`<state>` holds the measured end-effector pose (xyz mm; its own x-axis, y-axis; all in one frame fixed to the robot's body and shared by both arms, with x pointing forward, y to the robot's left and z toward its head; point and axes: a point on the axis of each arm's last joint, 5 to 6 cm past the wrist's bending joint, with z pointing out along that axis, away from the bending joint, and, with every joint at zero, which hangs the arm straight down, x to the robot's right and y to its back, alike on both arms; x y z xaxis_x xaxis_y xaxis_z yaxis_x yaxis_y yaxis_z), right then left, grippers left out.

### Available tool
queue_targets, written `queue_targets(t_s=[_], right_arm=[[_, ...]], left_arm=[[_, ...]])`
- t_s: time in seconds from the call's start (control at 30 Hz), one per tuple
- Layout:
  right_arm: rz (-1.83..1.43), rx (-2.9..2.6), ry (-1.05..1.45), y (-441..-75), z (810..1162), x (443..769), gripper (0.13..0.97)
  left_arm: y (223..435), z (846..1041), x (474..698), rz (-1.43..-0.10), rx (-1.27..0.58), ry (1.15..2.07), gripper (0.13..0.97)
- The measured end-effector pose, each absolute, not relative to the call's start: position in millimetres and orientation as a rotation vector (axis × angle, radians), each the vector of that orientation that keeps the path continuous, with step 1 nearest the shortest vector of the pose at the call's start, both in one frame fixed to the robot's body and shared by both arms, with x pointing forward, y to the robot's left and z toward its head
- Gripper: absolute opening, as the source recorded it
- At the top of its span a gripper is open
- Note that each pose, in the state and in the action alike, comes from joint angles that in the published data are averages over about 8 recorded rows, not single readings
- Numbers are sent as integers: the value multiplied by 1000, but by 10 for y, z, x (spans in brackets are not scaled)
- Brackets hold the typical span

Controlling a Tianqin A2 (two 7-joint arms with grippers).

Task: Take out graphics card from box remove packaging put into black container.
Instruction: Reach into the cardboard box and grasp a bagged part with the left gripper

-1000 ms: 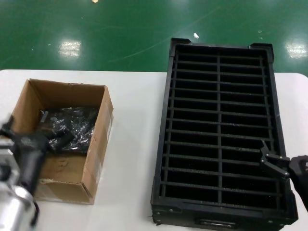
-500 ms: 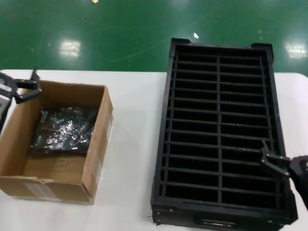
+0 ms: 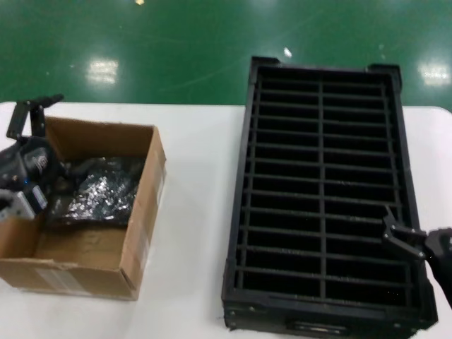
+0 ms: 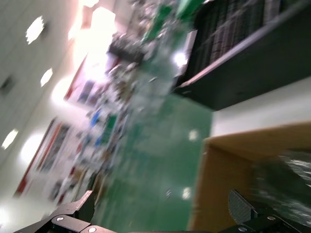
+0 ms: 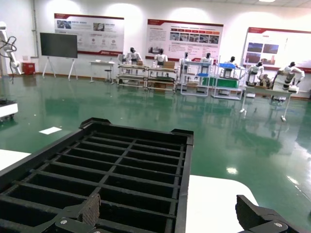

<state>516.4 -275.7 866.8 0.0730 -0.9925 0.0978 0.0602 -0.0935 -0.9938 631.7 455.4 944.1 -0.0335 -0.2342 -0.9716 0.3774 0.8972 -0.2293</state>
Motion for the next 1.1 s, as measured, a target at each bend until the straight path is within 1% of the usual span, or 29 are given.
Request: queue_targets(t_s=[0.13, 0.3, 0.57, 0.8, 1.1], right_arm=[[-1248, -1272, 1065, -2757, 8668, 5164, 966], [-1248, -1272, 1065, -2757, 8668, 5164, 966], [-1248, -1272, 1065, -2757, 8668, 5164, 966], [-1248, -1272, 1065, -2757, 8668, 5164, 966], [-1248, -1272, 1065, -2757, 8668, 5164, 966]], left_arm=[[4719, 9364, 6337, -490, 222, 1594, 966], [4873, 9272, 6350, -497, 291, 1679, 966], [4999, 9226, 6350, -466, 323, 1786, 966], [4990, 9124, 6341, -419, 335, 1865, 966], [4815, 8981, 6444, -343, 312, 1885, 966]])
